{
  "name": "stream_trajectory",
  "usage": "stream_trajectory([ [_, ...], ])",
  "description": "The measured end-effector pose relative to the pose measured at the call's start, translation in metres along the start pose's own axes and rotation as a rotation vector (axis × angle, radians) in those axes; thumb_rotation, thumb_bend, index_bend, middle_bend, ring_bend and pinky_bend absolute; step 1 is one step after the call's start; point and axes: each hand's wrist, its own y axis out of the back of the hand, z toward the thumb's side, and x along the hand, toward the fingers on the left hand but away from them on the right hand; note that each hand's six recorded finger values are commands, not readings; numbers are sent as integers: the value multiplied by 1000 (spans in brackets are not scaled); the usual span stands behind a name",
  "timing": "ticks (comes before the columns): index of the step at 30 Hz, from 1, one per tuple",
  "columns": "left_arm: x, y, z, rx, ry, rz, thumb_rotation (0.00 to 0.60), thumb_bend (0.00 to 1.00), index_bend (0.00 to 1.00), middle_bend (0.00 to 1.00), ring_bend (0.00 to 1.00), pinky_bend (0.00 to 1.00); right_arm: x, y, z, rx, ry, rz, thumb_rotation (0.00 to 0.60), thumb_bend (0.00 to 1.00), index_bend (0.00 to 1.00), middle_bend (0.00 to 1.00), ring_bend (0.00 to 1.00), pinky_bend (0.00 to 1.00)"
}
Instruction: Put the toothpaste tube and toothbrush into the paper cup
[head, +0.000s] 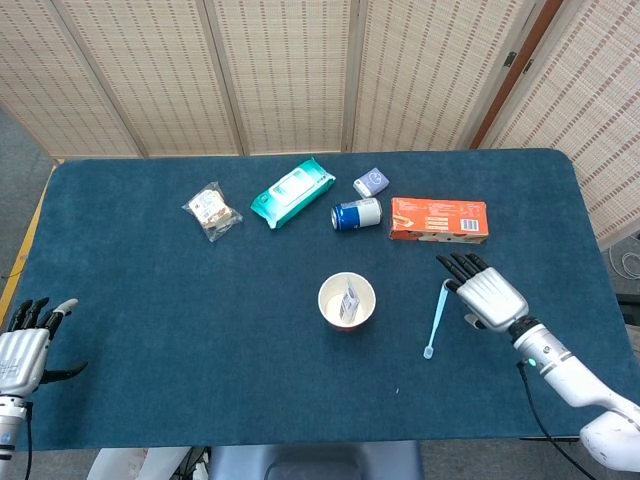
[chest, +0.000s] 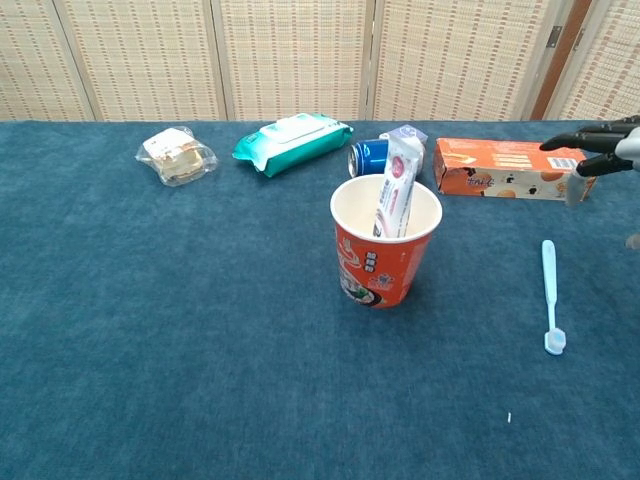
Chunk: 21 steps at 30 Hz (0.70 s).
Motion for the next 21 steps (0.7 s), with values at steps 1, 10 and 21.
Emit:
stream_trajectory([
  [1,0,0,0,0,0,0,600,0,146,266,87,0,0,-4,1,1,4,9,600,158,375,0,0,139],
  [10,0,-1,0,2,1,-3,600,0,146,266,87,0,0,-31,1,27,50,40,600,190,385,0,0,139],
  [21,2,-6,0,13,7,-15,600,0,146,266,87,0,-5,-58,6,56,160,65,600,206,390,0,0,139],
])
